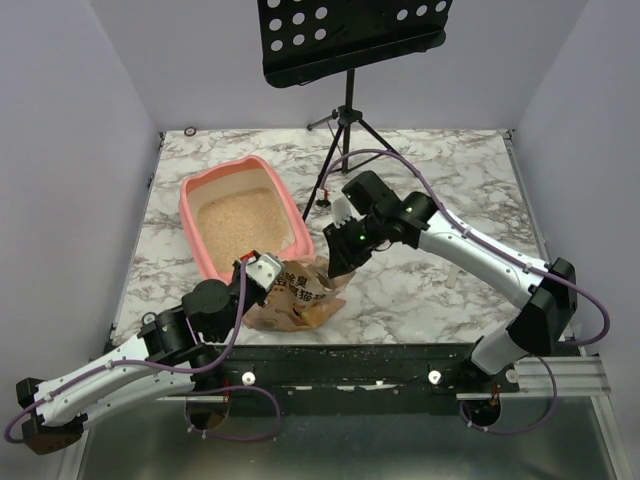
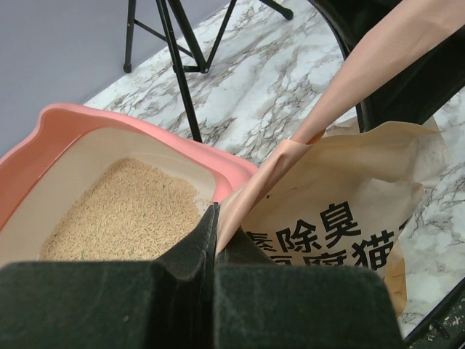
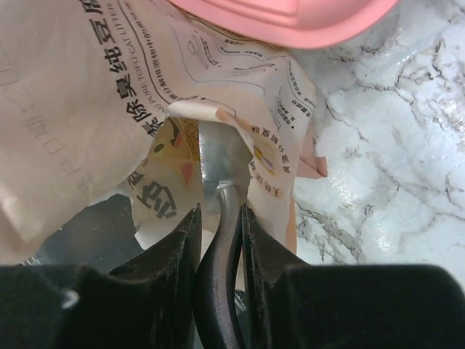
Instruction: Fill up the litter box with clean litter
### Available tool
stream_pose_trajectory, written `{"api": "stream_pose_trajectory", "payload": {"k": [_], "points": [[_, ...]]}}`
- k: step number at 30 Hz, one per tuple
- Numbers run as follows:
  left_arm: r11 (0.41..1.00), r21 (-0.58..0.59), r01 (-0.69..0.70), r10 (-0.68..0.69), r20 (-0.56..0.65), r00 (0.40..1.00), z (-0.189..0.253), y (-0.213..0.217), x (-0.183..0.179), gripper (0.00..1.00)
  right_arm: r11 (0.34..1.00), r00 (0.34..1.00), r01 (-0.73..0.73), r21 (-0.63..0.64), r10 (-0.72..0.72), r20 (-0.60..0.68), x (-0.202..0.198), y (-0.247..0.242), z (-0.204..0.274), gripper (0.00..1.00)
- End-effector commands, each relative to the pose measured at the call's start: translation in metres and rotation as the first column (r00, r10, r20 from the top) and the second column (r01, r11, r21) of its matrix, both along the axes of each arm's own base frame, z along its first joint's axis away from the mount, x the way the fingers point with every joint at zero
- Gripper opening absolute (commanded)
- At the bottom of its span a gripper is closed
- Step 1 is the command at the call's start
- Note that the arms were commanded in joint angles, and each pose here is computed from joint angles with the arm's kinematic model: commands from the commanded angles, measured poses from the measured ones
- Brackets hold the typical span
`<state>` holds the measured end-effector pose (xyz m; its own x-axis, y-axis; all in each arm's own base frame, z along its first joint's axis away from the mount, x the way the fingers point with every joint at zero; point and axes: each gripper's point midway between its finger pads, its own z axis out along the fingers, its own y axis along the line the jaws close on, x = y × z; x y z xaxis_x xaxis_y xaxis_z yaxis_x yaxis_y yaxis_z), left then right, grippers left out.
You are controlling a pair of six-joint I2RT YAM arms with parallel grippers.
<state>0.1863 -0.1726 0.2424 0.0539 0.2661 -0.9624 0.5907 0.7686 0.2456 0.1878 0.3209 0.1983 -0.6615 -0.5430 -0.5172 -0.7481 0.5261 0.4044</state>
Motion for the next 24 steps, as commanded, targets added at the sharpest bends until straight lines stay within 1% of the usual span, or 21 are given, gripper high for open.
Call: {"api": "stream_pose_trajectory", "payload": {"k": [1,5,6,8,10,15,17,20,24], "points": [[0.988,-0.154,0.012,-0.004,0.058,0.998,0.044,-0.002,-0.002,0.00,0.998,0.991,0.061,0.031,-0.057,-0.121,-0.009,0.010,-0.013,0.01],[0.988,-0.154,0.011,-0.002,0.060,0.998,0.044,-0.002,-0.002,0.00,0.985,0.982,0.125,0.123,-0.104,-0.159,-0.007,0.019,-0.020,0.01],[0.989,-0.149,0.011,-0.002,0.057,0.998,0.043,-0.002,-0.001,0.00,0.978,0.975,0.139,0.153,-0.109,-0.192,-0.009,0.023,-0.021,0.01],[0.989,-0.149,0.009,-0.001,0.057,0.998,0.043,-0.002,-0.001,0.00,0.972,0.965,0.140,0.187,-0.092,-0.244,-0.014,0.028,-0.029,0.01],[0.989,-0.145,0.012,-0.004,0.053,0.999,0.042,-0.003,-0.001,0.00,0.971,0.951,0.138,0.195,-0.075,-0.300,-0.021,0.032,-0.041,0.01],[0.990,-0.142,0.005,0.002,0.052,0.999,0.041,-0.002,0.000,0.00,0.949,0.933,0.146,0.281,-0.038,-0.357,-0.026,0.044,-0.044,0.01],[0.990,-0.142,0.005,0.002,0.052,0.999,0.041,-0.002,0.000,0.00,0.933,0.925,0.135,0.333,0.002,-0.380,-0.030,0.050,-0.039,0.01],[0.990,-0.139,0.007,0.000,0.050,0.999,0.041,-0.003,0.000,0.00,0.915,0.922,0.126,0.383,0.034,-0.385,-0.031,0.056,-0.033,0.01],[0.991,-0.134,0.007,0.000,0.049,0.999,0.039,-0.004,0.000,0.00,0.886,0.933,0.121,0.448,0.052,-0.355,-0.032,0.058,-0.018,0.01]]}}
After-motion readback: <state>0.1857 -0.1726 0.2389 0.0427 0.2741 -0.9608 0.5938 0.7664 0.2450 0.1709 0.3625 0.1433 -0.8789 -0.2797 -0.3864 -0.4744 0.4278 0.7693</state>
